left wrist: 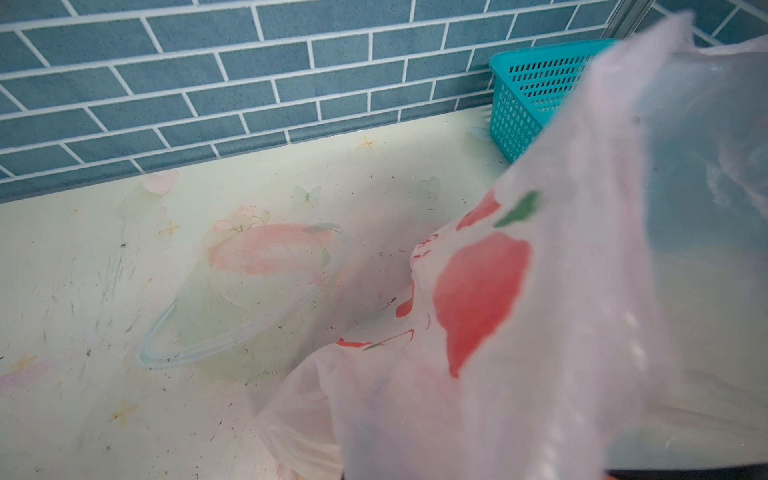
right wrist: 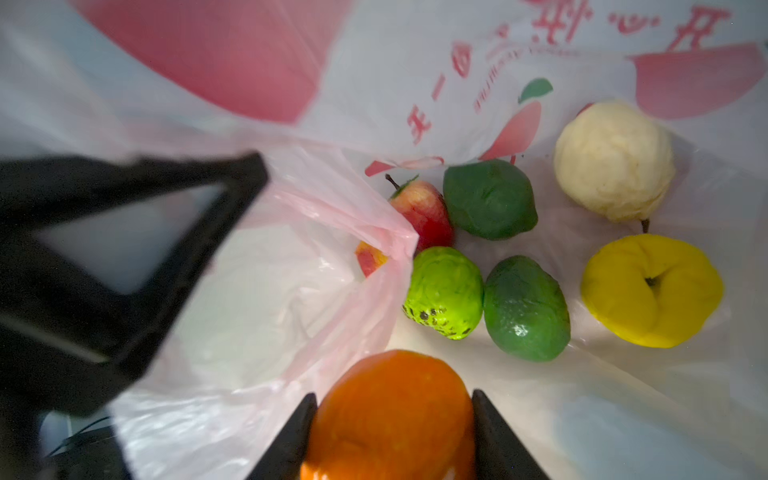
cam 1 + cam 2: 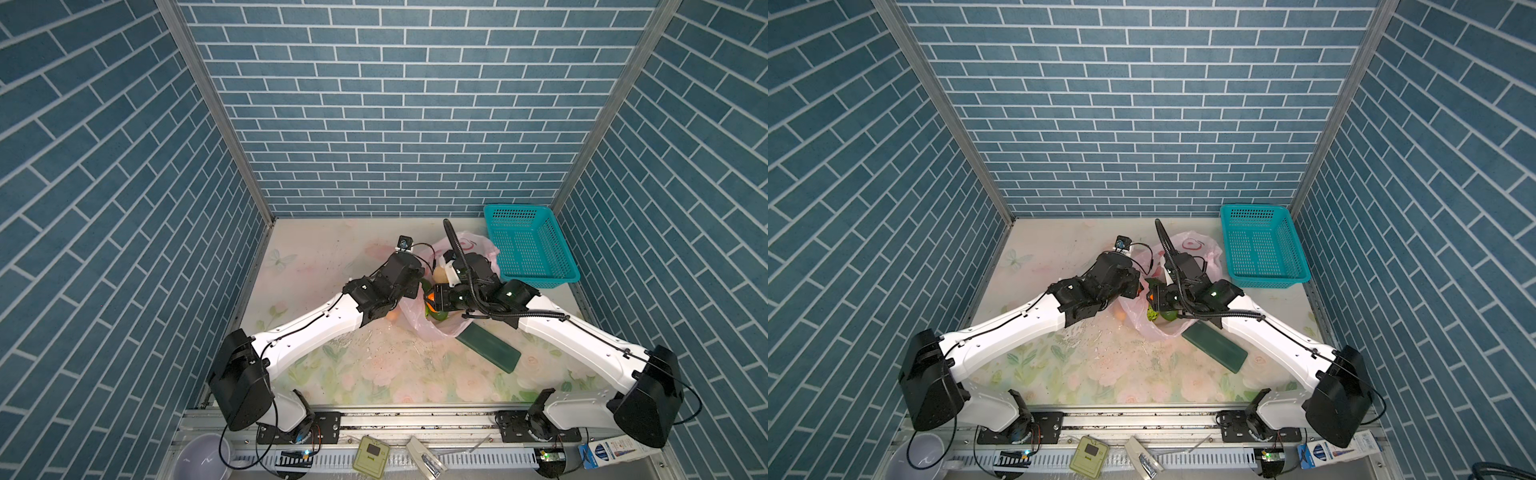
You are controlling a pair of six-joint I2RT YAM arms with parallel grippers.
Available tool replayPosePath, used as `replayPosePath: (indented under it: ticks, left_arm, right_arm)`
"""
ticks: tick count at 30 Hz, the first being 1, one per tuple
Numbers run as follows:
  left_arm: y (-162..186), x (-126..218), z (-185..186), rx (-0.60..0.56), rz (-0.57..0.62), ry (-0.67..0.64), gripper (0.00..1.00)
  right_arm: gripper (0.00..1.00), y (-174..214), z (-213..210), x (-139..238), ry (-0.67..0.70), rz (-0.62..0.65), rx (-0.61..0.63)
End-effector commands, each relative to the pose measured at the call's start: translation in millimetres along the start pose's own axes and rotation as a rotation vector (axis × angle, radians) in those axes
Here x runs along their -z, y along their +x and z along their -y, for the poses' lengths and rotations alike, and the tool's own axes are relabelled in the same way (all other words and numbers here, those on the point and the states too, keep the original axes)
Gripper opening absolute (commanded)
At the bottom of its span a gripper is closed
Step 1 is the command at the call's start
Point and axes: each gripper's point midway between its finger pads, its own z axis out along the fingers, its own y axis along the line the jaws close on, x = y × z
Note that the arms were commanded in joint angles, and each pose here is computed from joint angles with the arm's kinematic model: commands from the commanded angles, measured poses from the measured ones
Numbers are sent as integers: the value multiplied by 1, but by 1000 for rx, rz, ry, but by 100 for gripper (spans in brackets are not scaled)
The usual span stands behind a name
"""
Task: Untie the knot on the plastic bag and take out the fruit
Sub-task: 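Lift the orange out of the bag and carry it over the teal basket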
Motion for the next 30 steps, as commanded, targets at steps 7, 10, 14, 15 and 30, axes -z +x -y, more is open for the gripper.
replayPosePath:
  ticks: [7,10,14,15,30]
  left_arm:
    - [-5,4,-1,24,6,6,0]
    - [-4,7,-1,23,5,8,0]
    - [0,8,-4,20,-1,3,0]
    - [0,8,-4,20,-2,2,0]
    - [8,12,-9,20,-16,-8,0]
  right_arm:
    - [32,-65,-34,66,-22,166,44]
    - [32,-84,-37,82,-19,214,49]
    - [31,-115,-22,105,-10,298,7]
    - [31,-122,-17,110,-8,321,-8]
    - [31,-183,176,153,304,557,-277]
